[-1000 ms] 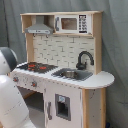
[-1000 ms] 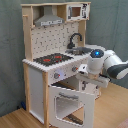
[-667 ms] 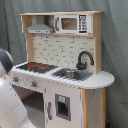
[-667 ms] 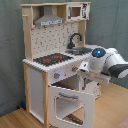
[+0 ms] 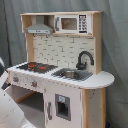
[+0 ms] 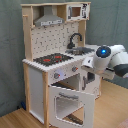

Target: Play with the kitchen

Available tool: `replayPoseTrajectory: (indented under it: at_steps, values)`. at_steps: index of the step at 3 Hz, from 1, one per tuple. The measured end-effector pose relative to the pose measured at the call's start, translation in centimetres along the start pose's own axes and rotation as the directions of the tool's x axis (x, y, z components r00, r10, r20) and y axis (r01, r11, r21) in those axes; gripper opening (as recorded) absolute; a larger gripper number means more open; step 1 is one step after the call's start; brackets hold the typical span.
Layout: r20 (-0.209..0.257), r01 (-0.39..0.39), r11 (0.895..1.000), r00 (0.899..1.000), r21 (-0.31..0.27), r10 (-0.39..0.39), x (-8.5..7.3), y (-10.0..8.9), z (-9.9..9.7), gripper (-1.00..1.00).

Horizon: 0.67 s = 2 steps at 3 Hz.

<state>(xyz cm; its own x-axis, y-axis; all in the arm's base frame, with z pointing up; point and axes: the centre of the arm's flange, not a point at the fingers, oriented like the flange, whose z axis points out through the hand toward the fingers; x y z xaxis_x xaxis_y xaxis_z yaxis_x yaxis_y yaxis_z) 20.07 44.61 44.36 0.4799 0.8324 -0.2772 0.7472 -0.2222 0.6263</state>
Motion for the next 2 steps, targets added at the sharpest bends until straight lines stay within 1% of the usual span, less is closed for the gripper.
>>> replayPoseTrajectory:
  at_steps: [1,2]
  values:
    - [0.049,0.014,0.996,0.999,-0.089,-0.010,-1.5,0.1,-1.6,1.00]
    - [0.090,0.037,0.983,0.996,-0.180,-0.021,-2.7,-0.1,-3.0,1.00]
